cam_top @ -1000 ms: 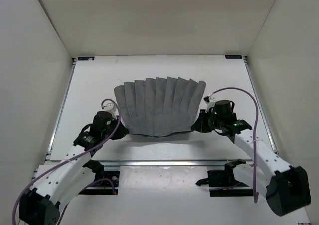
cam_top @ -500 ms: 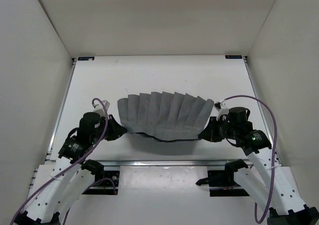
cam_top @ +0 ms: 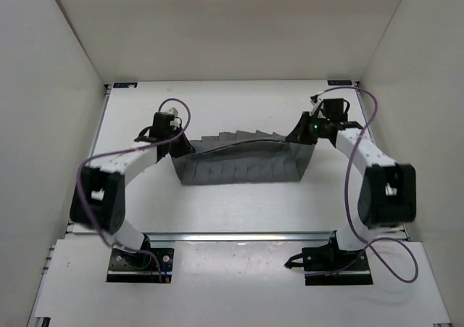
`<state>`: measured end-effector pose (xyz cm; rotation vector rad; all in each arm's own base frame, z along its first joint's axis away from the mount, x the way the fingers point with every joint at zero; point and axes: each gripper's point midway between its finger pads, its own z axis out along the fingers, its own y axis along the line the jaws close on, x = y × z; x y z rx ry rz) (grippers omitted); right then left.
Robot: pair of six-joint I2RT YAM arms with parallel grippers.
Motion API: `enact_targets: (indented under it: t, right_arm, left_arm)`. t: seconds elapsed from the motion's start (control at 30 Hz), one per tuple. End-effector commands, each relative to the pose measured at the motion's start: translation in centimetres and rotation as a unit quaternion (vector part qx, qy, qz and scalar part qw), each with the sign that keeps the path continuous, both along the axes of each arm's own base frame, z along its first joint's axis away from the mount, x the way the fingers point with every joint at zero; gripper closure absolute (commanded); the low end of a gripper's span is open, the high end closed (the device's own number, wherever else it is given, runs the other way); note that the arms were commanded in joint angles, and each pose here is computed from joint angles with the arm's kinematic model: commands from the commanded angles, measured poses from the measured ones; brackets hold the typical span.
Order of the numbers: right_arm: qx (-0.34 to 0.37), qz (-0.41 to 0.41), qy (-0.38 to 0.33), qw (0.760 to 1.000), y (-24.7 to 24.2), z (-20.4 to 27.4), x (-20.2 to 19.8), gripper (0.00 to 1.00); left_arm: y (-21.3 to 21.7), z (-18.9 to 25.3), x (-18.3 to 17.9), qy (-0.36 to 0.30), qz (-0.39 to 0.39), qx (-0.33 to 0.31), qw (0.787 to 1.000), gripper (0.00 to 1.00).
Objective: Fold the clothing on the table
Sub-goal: Fold the skirt
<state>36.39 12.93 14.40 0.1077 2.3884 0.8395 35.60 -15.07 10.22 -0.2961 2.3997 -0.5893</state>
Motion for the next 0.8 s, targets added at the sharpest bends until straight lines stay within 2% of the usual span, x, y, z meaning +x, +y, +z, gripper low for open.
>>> enact_targets:
  t: [0.0,0.07,0.1,0.2,0.23,0.27,0.3,0.33,0.43,0.53,0.57,0.6,0.67,0.77]
  right_arm:
    - [0.009,-0.016,-0.07,0.997,-1.4,1.9,6.7,1.0]
    - [0.013,-0.005,-0.06,0.998,-1.2,0.3,8.6,1.0]
    - [0.005,-0.003,-0.08,0.997,-1.5,1.3,9.9,1.0]
    - [-0.007,-0.006,-0.08,0.997,-1.9,0.3,12.2,0.91]
    - [-0.016,-0.008,-0.093,0.996,-2.1,0.6,12.8,0.78]
    - [-0.021,-0.018,-0.102,0.994,-2.5,0.6,13.3,0.56]
    - [-0.028,-0.029,-0.112,0.993,-2.9,1.0,13.5,0.46]
    - [-0.03,-0.032,-0.129,0.991,-3.3,1.6,13.7,0.41]
    - [-0.047,-0.055,-0.145,0.987,-4.2,2.6,13.4,0.4]
    - [-0.079,-0.078,-0.112,0.987,-5.2,1.8,11.2,0.38]
    - [-0.084,-0.088,-0.085,0.989,-5.5,-0.1,9.8,0.38]
    - [-0.081,-0.093,-0.093,0.988,-5.6,0.4,9.2,0.38]
    - [-0.076,-0.103,-0.064,0.99,-5.8,-2.0,6.0,0.39]
    - [-0.073,-0.122,-0.038,0.989,-6.2,-3.5,2.9,0.4]
  left_arm:
    - [-0.4,0.6,5.8,-0.04,0.008,-0.015,0.999,1.0]
    - [-0.7,-0.3,7.4,-0.033,0.009,-0.016,0.999,1.0]
    - [-1.1,-0.3,8.5,-0.035,0.008,-0.021,0.999,1.0]
    - [-0.7,-0.7,10.4,-0.037,0.018,-0.032,0.999,0.67]
    - [-0.8,-0.1,11.1,-0.051,0.02,-0.042,0.998,0.55]
    - [0.1,0.9,12.1,-0.068,0.034,-0.05,0.996,0.39]
    - [0.4,1.3,12.4,-0.075,0.035,-0.053,0.995,0.27]
    - [0.1,2.0,12.6,-0.082,0.031,-0.067,0.994,0.23]
    - [0.9,3.0,12.9,-0.082,0.031,-0.076,0.993,0.23]
    - [1.0,3.1,11.4,-0.081,0.022,-0.06,0.995,0.25]
    - [1.7,2.5,10.3,-0.074,0.026,-0.042,0.996,0.24]
    - [1.9,2.5,9.4,-0.076,0.027,-0.029,0.996,0.25]
    - [2.4,1.8,7.6,-0.067,0.029,-0.011,0.997,0.24]
    - [2.3,0.9,4.0,-0.057,0.02,-0.007,0.998,0.24]
